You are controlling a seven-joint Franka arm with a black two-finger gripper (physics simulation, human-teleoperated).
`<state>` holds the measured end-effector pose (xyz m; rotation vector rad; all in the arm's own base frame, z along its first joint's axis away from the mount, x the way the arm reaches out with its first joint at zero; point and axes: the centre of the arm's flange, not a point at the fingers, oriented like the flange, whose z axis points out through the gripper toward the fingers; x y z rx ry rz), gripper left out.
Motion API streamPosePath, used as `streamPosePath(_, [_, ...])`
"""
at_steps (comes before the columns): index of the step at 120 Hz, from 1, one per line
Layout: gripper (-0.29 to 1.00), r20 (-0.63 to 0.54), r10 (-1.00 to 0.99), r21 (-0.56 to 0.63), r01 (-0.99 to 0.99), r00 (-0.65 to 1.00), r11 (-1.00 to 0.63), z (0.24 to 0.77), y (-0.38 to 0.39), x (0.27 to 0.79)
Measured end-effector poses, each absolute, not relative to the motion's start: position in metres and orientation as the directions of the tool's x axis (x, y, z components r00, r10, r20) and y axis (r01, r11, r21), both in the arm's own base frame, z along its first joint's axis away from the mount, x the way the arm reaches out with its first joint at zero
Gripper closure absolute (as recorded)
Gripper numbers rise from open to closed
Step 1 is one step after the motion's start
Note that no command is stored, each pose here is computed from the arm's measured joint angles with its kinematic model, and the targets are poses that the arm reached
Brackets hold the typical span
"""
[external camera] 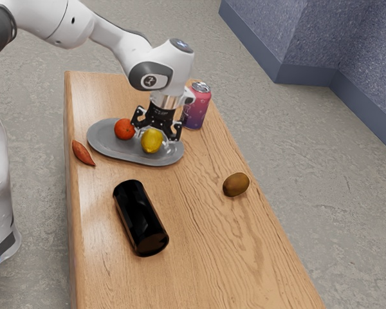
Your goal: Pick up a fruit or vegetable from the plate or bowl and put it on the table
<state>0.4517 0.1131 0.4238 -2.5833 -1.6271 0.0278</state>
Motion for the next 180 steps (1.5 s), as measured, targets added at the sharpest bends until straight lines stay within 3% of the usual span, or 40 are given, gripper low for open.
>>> streamPosePath(18, [0.02,0.031,0.898,-0.08,0.897,0.439,-0.435,0.421,0.114,0.451])
streamPosePath(35, [0.24,0.03,0.894,-0.078,0.893,0.447,-0.443,0.419,0.114,0.45])
streamPosePath(45, [0.31,0.031,0.889,-0.077,0.888,0.458,-0.454,0.419,0.114,0.45])
streamPosePath(65, [0.33,0.035,0.878,-0.073,0.877,0.477,-0.474,0.422,0.114,0.45])
streamPosePath(75, [0.35,0.062,0.873,-0.037,0.875,0.484,-0.482,0.448,0.114,0.454])
streamPosePath(90, [0.34,0.048,0.869,0.027,0.869,0.492,-0.494,0.478,0.103,0.463])
streamPosePath(118, [0.34,0.042,0.71,0.06,0.708,0.703,-0.704,0.493,-0.047,0.48])
streamPosePath(134, [0.34,0.046,0.678,0.07,0.674,0.734,-0.735,0.494,-0.072,0.48])
streamPosePath(154, [0.12,0.051,0.674,0.092,0.668,0.737,-0.738,0.491,-0.074,0.484])
streamPosePath(180, [0.03,0.066,0.658,0.111,0.649,0.75,-0.752,0.512,-0.081,0.492])
